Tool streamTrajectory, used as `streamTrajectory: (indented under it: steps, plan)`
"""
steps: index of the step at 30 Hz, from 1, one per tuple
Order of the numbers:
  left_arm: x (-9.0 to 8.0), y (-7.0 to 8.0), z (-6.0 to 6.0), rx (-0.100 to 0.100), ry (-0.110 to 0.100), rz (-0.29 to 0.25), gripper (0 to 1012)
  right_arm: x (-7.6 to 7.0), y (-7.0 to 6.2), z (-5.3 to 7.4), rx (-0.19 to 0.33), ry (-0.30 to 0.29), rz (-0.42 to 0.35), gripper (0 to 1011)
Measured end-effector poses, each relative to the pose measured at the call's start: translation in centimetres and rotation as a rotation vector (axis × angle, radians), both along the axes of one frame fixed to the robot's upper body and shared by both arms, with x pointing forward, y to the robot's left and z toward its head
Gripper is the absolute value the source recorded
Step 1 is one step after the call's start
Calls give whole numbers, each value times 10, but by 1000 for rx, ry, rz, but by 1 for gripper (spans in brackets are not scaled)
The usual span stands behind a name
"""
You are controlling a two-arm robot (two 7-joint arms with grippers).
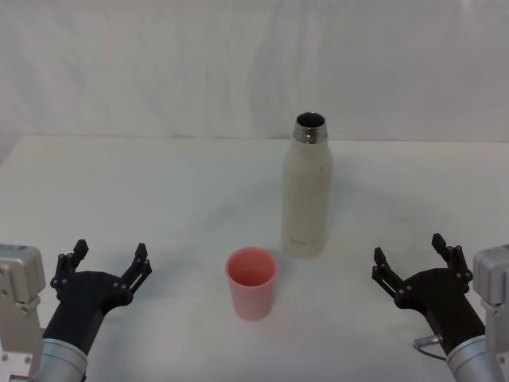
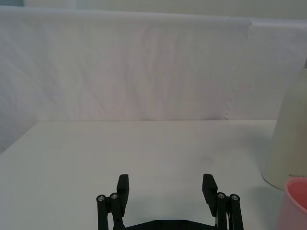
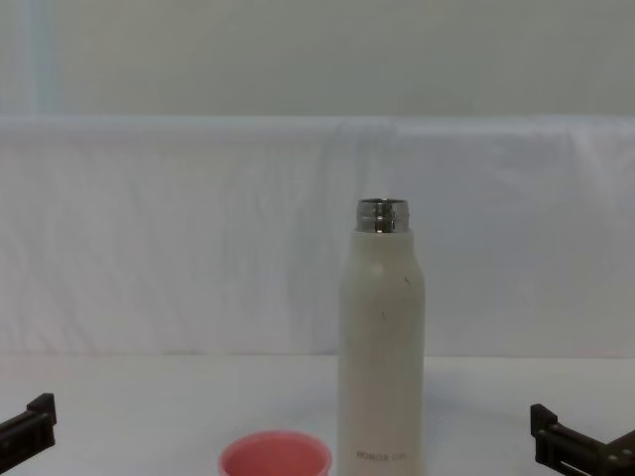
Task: Grasp the thermos with one hand and pour water into the cup lid.
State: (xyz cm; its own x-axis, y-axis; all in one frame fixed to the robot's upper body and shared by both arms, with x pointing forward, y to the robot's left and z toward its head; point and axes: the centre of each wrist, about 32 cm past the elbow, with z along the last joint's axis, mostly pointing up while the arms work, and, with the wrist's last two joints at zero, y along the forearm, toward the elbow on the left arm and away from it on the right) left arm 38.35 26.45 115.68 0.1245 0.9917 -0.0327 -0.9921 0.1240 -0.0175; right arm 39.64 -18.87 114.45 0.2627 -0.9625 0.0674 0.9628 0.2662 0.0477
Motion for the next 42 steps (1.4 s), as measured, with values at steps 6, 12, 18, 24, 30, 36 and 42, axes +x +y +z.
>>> streamTrajectory:
  steps: [6, 12, 18, 24, 30, 36, 42]
  plan:
    - [0, 0, 0, 0, 0, 0, 1001, 0, 0, 0, 0, 0, 0, 1003]
    - [0, 0, 0, 0, 0, 0, 1001, -1, -4, 5, 11, -7, 13, 1003]
    - [0, 0, 0, 0, 0, 0, 1001, 0, -9, 11, 41, 0, 57, 1003]
    - [0, 0, 0, 0, 0, 0, 1001, 5, -16, 17, 63, 24, 123, 1003]
    - [0, 0, 0, 0, 0, 0, 1001, 13, -23, 26, 57, 60, 217, 1003]
    - [0, 0, 0, 0, 0, 0, 1001, 24, -28, 32, 44, 94, 296, 1003]
    - [0, 0, 0, 0, 0, 0, 1001, 37, -30, 34, 41, 118, 343, 1003]
